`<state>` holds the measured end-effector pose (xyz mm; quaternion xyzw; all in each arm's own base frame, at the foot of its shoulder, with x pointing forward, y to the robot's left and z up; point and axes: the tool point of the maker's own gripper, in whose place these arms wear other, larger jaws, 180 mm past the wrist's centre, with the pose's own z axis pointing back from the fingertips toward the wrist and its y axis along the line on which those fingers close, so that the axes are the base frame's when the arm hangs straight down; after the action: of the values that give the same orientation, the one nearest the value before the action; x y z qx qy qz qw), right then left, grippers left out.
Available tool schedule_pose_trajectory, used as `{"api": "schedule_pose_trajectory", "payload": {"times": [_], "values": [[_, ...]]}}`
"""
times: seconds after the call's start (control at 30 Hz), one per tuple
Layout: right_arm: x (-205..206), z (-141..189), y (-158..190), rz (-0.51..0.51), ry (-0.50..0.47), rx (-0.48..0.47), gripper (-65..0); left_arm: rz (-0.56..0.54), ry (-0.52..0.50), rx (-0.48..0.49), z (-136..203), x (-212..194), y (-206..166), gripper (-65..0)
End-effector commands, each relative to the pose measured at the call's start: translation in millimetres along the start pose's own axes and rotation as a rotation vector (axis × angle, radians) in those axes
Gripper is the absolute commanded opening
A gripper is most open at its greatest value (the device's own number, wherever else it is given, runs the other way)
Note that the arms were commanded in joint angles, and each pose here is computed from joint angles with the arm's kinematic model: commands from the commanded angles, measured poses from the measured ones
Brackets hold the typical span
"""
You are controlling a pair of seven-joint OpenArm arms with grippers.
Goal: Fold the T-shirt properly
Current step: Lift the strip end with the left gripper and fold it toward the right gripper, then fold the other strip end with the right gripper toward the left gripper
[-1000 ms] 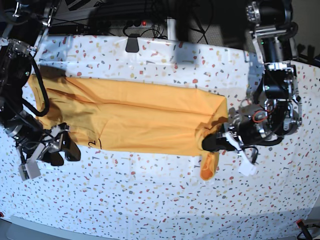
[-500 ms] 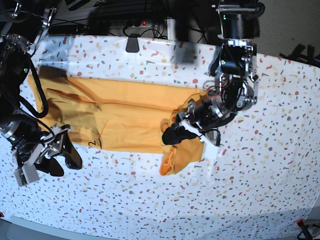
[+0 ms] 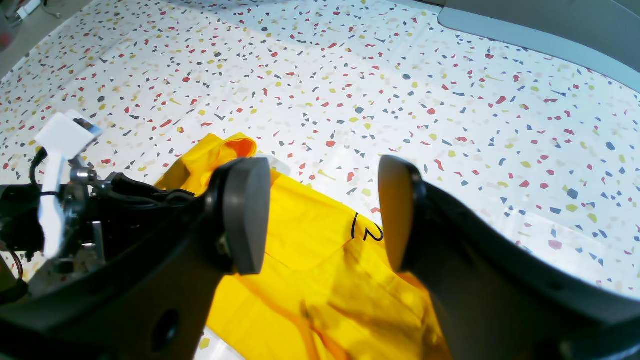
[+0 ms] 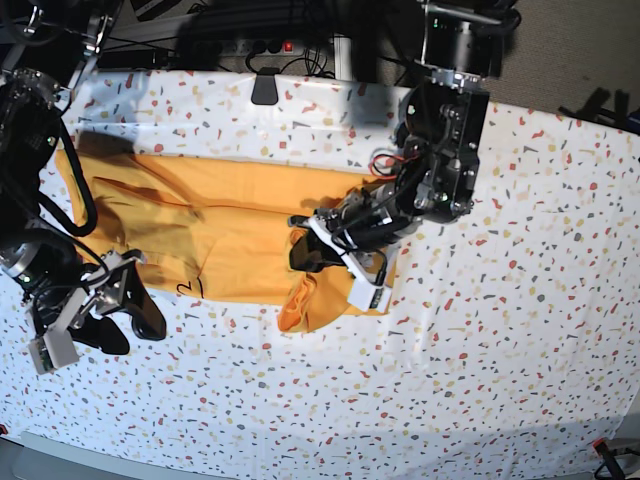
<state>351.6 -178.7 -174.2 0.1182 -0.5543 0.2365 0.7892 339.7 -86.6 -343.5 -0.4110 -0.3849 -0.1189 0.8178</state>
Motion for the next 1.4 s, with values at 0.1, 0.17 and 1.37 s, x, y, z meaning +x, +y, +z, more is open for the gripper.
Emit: {"api": "schedule_pose_trajectory", "payload": {"times": [0.1,0.17,1.37], "values": [[18,4,-2,0.034,-0.055,-0.001,-30.7,-0.02,-0.059,-0.026,-1,20,-9,-65.0],[18,4,-2,0.034,-0.055,-0.001,-30.7,-0.021,-0.06,-0.026,-1,21,-9,-59.3],[-153,138,-220,-0.47,0.411,-0.524,-21.3,-0.164,0.041,0.074,-3,22,9,-23.3]]}}
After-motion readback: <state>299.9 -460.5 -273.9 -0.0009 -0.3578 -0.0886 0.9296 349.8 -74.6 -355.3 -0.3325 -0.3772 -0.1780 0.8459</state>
